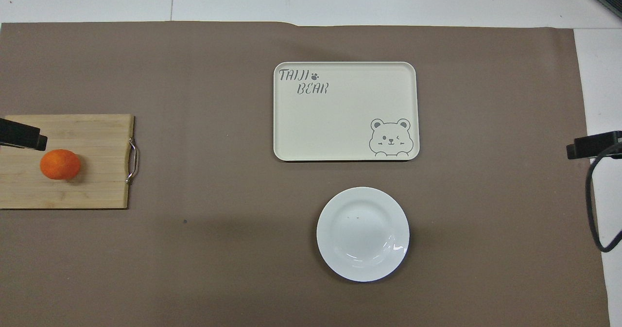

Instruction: Place orange and plate with both arms

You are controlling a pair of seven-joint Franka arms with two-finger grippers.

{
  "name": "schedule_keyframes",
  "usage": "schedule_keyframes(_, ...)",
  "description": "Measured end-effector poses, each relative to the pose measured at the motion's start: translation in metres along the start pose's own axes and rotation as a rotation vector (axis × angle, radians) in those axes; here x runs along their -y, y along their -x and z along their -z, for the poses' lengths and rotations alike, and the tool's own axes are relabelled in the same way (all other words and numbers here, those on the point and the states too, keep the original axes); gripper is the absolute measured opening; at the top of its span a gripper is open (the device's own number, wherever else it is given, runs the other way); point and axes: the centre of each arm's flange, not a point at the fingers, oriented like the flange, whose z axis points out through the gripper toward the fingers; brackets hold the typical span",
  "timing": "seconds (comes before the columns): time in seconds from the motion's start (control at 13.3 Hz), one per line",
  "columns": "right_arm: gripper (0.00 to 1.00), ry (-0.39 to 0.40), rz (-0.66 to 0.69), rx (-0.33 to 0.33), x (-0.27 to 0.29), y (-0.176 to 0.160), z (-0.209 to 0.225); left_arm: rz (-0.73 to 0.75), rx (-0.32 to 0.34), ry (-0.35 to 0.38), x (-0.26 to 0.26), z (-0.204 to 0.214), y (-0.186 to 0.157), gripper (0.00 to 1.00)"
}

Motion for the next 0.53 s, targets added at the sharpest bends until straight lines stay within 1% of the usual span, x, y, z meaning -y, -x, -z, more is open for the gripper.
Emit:
schedule_keyframes(0.38,1.0,0.0,0.0,0.0,0.0,0.0,0.0,0.0,0.0,0.0,-0.0003,0.0,0.0,1.0)
schedule_keyframes(0.53,1.0,0.0,0.0,0.0,0.0,0.0,0.0,0.002,0.013,0.001,0.0006,-0.0011,0.0015,1.0)
